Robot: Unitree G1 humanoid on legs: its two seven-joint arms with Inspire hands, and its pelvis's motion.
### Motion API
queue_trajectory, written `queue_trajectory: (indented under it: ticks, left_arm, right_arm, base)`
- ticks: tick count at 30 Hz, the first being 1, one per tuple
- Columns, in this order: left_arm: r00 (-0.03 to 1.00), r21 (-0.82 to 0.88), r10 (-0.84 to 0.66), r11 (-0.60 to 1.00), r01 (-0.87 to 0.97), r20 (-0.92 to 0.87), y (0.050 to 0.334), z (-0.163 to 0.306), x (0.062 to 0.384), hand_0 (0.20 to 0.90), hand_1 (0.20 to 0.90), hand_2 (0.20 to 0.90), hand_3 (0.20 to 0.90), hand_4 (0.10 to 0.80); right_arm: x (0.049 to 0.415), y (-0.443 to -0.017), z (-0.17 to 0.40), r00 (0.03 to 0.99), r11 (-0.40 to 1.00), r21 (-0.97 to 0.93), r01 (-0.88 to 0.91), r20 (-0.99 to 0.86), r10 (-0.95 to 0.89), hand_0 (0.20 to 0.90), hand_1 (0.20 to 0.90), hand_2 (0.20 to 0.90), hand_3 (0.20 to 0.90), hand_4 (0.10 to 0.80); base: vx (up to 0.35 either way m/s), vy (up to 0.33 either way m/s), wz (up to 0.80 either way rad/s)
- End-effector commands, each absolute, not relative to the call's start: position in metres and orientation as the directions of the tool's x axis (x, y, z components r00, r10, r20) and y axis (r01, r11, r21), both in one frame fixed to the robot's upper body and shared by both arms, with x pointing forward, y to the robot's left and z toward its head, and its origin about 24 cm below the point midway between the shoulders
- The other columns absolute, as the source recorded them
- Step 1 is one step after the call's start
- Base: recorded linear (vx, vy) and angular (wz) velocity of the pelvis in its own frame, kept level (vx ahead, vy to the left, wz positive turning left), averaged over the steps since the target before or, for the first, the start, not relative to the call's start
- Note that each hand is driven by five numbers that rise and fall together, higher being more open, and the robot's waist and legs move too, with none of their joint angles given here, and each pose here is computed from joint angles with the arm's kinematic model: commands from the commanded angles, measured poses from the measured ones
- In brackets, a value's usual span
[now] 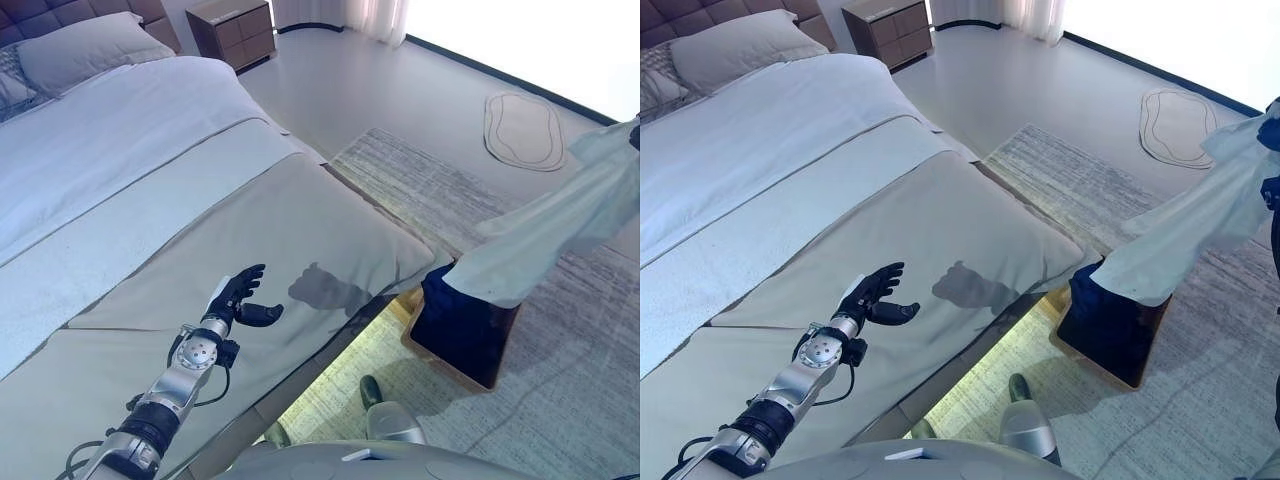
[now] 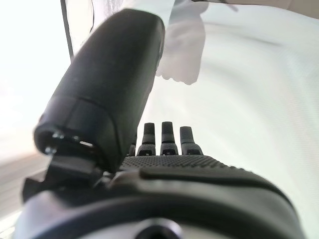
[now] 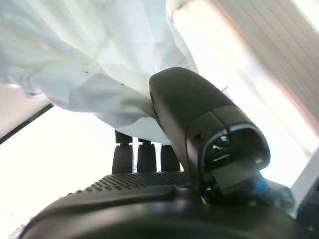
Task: Pick up the clothes from the bed and place them into the basket
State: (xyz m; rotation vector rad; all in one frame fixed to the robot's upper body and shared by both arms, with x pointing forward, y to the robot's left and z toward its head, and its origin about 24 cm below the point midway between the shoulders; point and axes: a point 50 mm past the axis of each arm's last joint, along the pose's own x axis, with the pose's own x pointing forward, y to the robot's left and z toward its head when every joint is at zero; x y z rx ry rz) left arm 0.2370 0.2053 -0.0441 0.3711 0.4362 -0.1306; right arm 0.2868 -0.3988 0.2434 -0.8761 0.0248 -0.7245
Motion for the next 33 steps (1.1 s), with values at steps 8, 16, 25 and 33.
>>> queue_trajectory:
  ticks: [8, 16, 25, 33]
  left_arm:
    - [0.936, 0.408, -0.099, 0.881, 0.24, -0.338, 0.2, -0.022, 0.265, 0.9, 0.9, 0.9, 0.9, 0.8]
    - [0.931, 0.403, -0.111, 0.879, 0.256, -0.348, 0.199, -0.023, 0.267, 0.9, 0.9, 0.9, 0.9, 0.8]
    - [0.933, 0.396, -0.126, 0.88, 0.262, -0.337, 0.191, -0.021, 0.27, 0.9, 0.9, 0.9, 0.9, 0.8]
    - [0.932, 0.4, -0.136, 0.876, 0.271, -0.336, 0.19, -0.02, 0.27, 0.9, 0.9, 0.9, 0.9, 0.8]
  right_arm:
    - [0.305, -0.383, 0.248, 0.825, 0.581, -0.608, 0.541, 0.25, -0.507, 0.3, 0.3, 0.3, 0.2, 0.1]
    - [0.31, -0.393, 0.194, 0.825, 0.622, -0.631, 0.464, 0.053, -0.562, 0.3, 0.3, 0.3, 0.2, 0.1]
    - [0.303, -0.4, 0.147, 0.792, 0.63, -0.642, 0.437, -0.058, -0.608, 0.556, 0.556, 0.556, 0.499, 0.399]
    - [0.299, -0.396, 0.127, 0.789, 0.624, -0.658, 0.422, -0.073, -0.61, 0.9, 0.9, 0.9, 0.9, 0.8]
  base:
    - [-0.008, -0.047, -0.12]
    - [0.013, -0.046, -0.05]
    - [-0.012, -0.053, -0.04]
    - [-0.014, -0.036, 0.01]
